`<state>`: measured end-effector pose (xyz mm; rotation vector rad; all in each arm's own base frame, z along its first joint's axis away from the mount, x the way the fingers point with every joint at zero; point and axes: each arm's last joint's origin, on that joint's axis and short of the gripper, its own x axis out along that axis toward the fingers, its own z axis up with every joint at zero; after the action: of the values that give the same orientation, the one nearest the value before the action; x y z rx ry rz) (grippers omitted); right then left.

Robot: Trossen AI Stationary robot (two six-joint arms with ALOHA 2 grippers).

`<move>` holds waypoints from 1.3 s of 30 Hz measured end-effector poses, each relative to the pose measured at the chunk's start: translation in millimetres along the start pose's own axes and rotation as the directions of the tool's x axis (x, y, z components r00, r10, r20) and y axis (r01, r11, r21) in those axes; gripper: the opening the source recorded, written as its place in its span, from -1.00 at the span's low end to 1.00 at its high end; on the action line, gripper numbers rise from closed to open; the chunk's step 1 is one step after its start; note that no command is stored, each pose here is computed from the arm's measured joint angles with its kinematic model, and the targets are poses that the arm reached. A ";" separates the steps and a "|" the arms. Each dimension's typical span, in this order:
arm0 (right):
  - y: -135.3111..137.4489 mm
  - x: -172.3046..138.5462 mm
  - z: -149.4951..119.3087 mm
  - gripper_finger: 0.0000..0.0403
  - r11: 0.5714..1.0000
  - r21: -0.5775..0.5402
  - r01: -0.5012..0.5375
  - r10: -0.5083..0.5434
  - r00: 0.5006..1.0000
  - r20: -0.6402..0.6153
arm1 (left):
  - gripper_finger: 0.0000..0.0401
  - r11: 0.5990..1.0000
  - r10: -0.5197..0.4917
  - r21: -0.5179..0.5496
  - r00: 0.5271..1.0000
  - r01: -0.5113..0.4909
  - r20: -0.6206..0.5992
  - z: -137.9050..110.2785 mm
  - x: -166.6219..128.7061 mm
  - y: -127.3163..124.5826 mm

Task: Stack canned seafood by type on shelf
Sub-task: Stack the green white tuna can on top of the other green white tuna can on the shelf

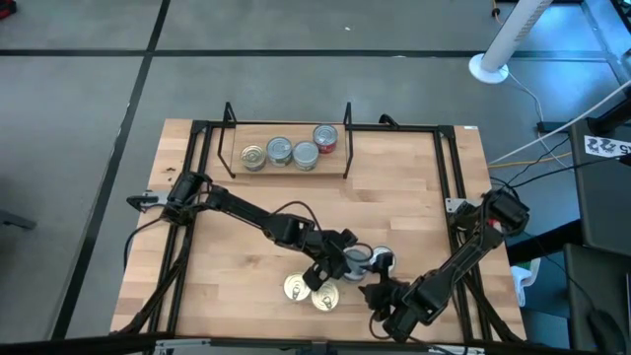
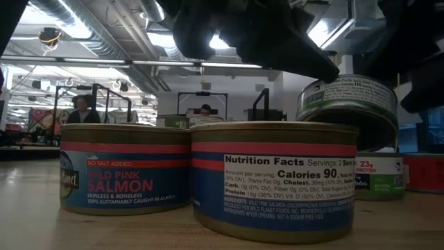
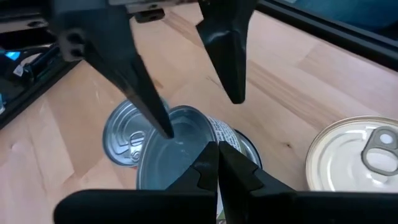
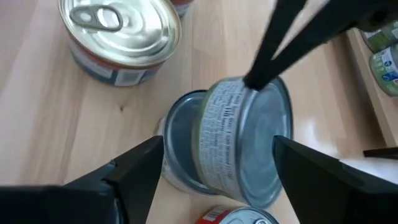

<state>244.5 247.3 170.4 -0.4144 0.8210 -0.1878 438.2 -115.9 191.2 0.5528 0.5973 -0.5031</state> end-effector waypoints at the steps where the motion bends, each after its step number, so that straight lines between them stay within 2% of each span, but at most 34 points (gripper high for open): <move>1: 1.5 1.6 -0.6 0.49 1.000 -0.014 0.002 -0.002 1.000 0.000 | -1.00 1.000 0.000 0.000 1.000 0.000 0.000 -0.2 0.0 0.2; 13: 7.4 10.6 -2.6 0.49 0.993 -0.046 0.106 -0.103 0.993 0.059 | -1.00 1.000 0.001 -0.004 1.000 -0.001 0.000 -0.2 0.0 0.3; 39: 8.1 10.7 -1.9 0.49 0.981 -0.167 0.100 -0.091 0.994 0.060 | -1.00 1.000 0.001 -0.026 1.000 -0.001 0.000 -0.1 0.0 0.2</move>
<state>250.3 250.7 158.6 -0.6177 0.7694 -0.1957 438.3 -115.7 191.2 0.5280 0.6032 -0.4938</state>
